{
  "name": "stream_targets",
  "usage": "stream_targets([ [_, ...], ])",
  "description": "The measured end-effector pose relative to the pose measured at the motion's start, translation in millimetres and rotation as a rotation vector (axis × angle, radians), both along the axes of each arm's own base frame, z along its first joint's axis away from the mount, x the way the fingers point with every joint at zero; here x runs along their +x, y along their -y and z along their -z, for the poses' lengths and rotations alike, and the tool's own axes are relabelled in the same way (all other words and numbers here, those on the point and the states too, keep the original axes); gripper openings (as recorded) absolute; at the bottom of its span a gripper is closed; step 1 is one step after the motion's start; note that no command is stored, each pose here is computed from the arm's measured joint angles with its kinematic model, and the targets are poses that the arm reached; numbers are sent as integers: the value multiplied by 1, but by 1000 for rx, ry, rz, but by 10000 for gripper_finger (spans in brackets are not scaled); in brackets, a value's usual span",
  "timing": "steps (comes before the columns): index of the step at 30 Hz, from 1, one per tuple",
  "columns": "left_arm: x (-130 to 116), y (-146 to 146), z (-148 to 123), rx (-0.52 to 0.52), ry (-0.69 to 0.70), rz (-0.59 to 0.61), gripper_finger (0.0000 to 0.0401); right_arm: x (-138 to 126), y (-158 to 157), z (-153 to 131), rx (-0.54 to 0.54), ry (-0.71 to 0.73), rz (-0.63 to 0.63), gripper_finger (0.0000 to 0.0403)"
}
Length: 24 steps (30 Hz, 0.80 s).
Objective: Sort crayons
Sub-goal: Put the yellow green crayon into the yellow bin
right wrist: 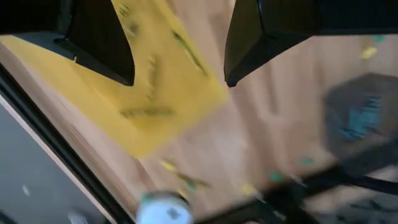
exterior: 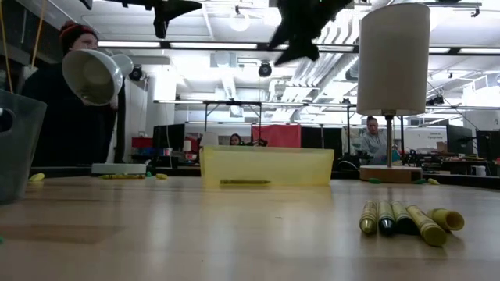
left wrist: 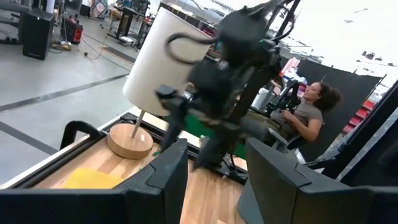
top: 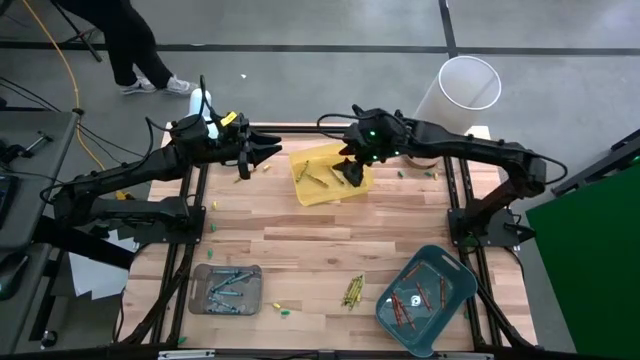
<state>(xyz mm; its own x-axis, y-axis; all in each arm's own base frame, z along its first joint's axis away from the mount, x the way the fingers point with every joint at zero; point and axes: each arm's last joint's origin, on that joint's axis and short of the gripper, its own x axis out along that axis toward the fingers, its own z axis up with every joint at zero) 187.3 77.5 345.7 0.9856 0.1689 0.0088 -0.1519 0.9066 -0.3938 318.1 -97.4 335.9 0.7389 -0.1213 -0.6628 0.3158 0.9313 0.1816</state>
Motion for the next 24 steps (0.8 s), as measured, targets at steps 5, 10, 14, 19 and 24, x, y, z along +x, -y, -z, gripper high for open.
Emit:
stream_targets([
  [5,0,0,0,26,-7,-5,148,2,-15,-18,-32,127,-51,240],
  [10,7,-7,8,-157,-87,-122,146,2,-18,-18,-33,131,-60,240],
  [14,28,-9,23,-199,-427,-99,141,0,-16,-16,-25,103,-52,240],
  [19,50,-15,71,-266,-1014,-210,140,-4,-8,-18,-29,104,-17,240],
  [24,55,-31,123,-236,-1438,-354,140,-6,-4,-19,-31,110,4,240],
])
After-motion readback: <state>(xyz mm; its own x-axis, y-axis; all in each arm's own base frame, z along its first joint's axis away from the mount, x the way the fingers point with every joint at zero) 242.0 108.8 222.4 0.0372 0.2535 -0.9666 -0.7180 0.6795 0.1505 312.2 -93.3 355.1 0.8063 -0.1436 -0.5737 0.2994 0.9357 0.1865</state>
